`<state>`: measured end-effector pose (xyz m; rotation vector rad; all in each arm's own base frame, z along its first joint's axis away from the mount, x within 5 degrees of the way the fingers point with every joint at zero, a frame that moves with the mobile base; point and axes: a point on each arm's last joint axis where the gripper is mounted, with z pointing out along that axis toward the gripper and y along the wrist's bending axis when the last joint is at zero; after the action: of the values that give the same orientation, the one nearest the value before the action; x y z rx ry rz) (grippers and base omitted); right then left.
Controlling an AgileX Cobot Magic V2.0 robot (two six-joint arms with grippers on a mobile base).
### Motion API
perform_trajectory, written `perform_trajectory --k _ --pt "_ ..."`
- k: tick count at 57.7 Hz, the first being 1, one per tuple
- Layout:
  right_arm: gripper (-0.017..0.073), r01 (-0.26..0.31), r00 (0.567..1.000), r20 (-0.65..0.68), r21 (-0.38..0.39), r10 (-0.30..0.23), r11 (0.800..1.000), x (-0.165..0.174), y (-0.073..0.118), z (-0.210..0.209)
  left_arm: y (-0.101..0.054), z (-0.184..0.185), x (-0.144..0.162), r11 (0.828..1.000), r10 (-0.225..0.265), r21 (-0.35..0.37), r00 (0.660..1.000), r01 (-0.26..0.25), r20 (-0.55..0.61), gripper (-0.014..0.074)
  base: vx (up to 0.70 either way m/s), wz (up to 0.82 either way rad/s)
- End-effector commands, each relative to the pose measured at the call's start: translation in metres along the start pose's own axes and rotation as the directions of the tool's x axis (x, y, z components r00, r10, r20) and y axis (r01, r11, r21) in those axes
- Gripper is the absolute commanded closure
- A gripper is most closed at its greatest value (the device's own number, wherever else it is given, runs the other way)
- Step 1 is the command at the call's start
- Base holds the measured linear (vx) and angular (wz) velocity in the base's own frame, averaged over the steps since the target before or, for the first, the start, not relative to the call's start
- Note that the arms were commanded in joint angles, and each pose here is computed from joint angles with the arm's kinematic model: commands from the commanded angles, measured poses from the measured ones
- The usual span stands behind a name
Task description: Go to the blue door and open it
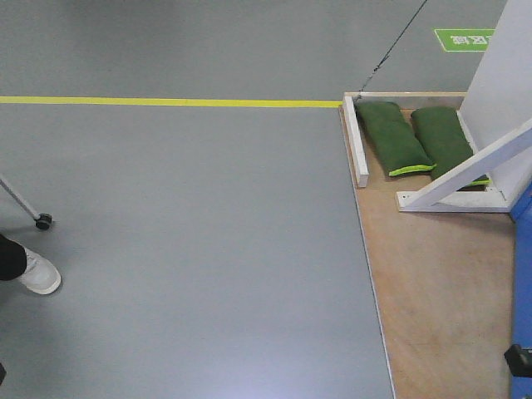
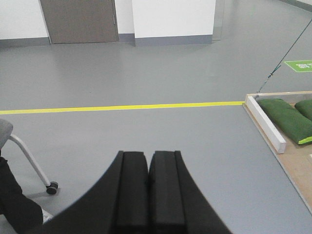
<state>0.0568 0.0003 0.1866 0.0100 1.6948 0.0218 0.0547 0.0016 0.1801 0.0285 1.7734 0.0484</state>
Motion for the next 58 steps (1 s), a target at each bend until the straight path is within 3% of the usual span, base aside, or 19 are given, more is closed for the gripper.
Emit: perform_trajectory --k 1,49,58 --pt "0.0547 0.009 0.998 0.059 0.004 -0.01 1.0 -0.006 0.0 0.001 0.0 -0.004 -0.017 1.0 -0.009 0.008 0.992 0.008 0.123 0.0521 0.12 -0.02" --pt "0.0547 0.009 0.998 0.06 0.004 -0.01 1.0 -0.006 0.0 0.001 0.0 -0.004 -0.017 1.0 -0.009 0.008 0.992 0.008 0.123 0.0521 0.04 0.0" --pt "0.0547 0.008 1.0 0.025 0.009 -0.009 1.0 -0.035 0.0 -0.009 0.0 -0.004 -0.017 1.0 -0.009 0.008 0.992 0.008 0.123 0.0521 0.0 0.0"
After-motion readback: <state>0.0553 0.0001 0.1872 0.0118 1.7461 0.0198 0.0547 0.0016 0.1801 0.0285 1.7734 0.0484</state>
